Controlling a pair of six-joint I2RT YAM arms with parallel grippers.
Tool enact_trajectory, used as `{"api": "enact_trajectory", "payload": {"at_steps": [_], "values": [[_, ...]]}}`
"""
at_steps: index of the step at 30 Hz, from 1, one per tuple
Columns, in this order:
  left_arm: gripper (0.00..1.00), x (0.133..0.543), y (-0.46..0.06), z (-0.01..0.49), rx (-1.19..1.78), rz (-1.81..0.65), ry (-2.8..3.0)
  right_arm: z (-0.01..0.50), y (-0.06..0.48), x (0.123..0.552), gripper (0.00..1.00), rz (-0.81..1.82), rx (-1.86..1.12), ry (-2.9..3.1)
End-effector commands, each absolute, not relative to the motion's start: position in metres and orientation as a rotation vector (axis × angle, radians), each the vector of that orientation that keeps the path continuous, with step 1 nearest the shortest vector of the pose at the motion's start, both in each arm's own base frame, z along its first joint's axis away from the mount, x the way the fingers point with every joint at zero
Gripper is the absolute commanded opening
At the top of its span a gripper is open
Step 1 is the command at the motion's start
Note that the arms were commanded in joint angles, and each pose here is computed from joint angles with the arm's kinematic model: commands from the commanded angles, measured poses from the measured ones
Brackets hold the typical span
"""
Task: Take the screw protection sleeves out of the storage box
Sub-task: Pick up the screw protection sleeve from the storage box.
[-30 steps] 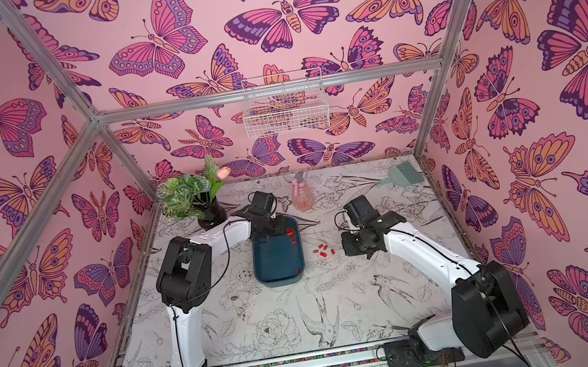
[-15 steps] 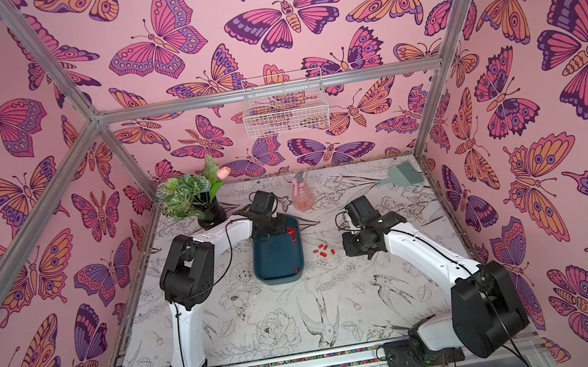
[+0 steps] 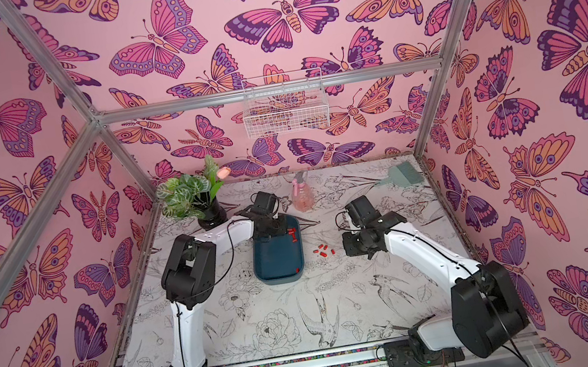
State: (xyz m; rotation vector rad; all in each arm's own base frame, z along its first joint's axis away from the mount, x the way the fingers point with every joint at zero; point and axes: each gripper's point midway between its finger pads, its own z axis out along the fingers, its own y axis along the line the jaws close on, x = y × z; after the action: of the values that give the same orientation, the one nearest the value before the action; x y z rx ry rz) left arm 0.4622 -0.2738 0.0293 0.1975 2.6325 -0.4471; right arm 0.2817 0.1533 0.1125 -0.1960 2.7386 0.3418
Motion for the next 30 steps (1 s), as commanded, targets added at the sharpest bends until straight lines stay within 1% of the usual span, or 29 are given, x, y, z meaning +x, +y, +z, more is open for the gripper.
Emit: {"api": "enact_trajectory", "payload": {"at_steps": [1, 8, 9, 10, 16, 20, 30], "values": [[0.17, 0.456, -0.274, 0.010, 0.210, -0.434, 2.676, 0.109, 0.149, 0.279, 0.33, 0.333, -0.214, 2.756], [0.11, 0.452, -0.273, 0.003, 0.216, -0.424, 2.692, 0.110, 0.148, 0.279, 0.32, 0.331, -0.216, 2.757], [0.10, 0.451, -0.272, 0.001, 0.215, -0.420, 2.697, 0.110, 0.148, 0.279, 0.32, 0.331, -0.215, 2.758], [0.06, 0.450, -0.271, -0.001, 0.215, -0.417, 2.702, 0.110, 0.148, 0.279, 0.32, 0.330, -0.215, 2.758], [0.00, 0.446, -0.269, -0.002, 0.219, -0.407, 2.707, 0.110, 0.148, 0.279, 0.32, 0.333, -0.216, 2.758], [0.00, 0.449, -0.269, 0.010, 0.221, -0.409, 2.682, 0.111, 0.148, 0.279, 0.32, 0.333, -0.217, 2.757], [0.00, 0.455, -0.271, 0.061, 0.222, -0.445, 2.585, 0.110, 0.148, 0.279, 0.32, 0.347, -0.212, 2.756]]}}
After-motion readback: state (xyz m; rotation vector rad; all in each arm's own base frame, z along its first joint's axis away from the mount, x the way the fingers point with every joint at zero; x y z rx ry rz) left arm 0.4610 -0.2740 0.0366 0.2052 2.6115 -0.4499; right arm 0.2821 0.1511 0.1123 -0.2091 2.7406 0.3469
